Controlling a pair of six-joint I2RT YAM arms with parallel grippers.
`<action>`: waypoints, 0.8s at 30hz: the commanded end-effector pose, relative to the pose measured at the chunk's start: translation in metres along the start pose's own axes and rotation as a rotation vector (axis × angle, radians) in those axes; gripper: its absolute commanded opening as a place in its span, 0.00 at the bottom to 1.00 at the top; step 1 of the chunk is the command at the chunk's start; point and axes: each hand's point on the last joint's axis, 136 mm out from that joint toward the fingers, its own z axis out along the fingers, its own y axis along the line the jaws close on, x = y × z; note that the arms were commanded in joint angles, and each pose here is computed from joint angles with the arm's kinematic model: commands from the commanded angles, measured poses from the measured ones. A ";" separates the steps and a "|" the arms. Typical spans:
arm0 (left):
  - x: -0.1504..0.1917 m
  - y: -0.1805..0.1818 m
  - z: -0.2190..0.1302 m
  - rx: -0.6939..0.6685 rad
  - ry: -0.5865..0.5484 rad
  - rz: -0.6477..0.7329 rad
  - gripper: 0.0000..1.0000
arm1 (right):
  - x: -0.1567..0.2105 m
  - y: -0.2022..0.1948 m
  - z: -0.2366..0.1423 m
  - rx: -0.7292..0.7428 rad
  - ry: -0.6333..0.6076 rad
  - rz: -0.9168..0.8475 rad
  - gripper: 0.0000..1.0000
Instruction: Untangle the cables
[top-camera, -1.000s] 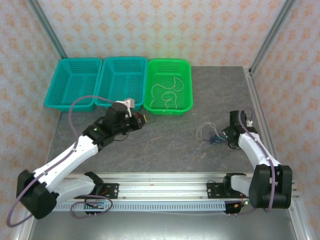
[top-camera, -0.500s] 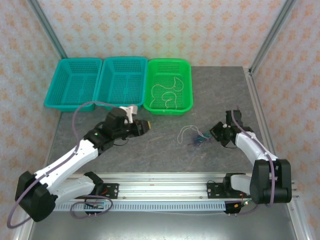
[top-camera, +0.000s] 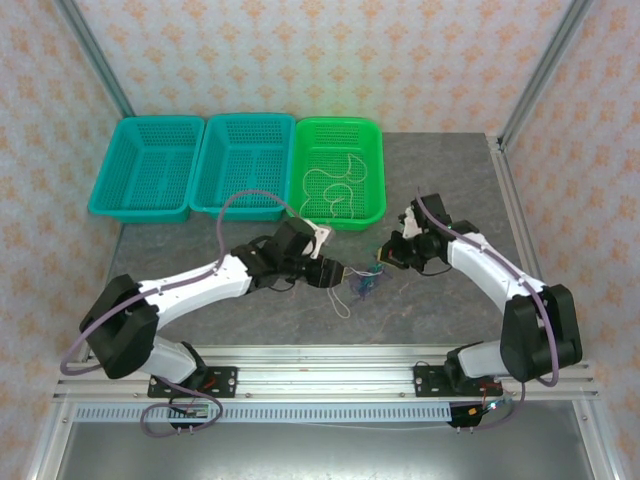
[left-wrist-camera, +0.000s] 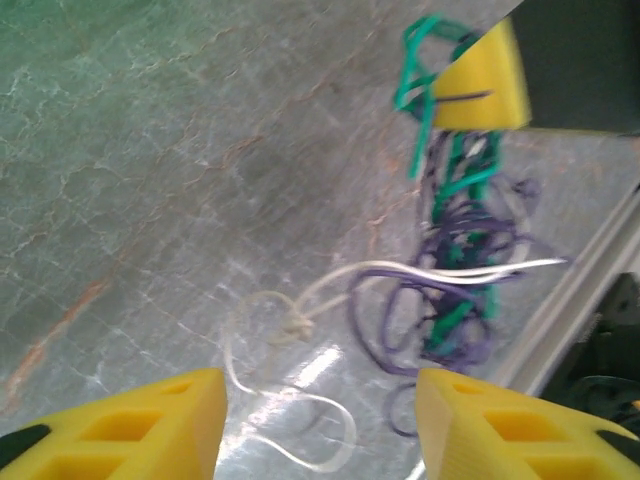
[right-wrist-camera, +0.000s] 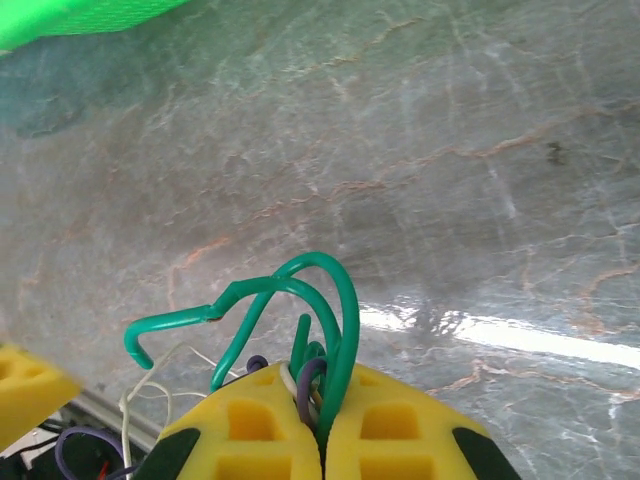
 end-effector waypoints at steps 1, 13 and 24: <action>0.007 -0.001 0.009 0.008 -0.037 0.097 0.57 | 0.000 0.021 -0.009 -0.068 0.022 0.007 0.00; -0.013 0.036 0.034 -0.209 -0.131 0.091 0.66 | 0.005 0.048 -0.013 -0.174 0.062 0.025 0.00; -0.021 0.082 -0.020 -0.473 -0.323 -0.051 0.00 | -0.007 -0.056 -0.019 0.368 -0.108 0.081 0.15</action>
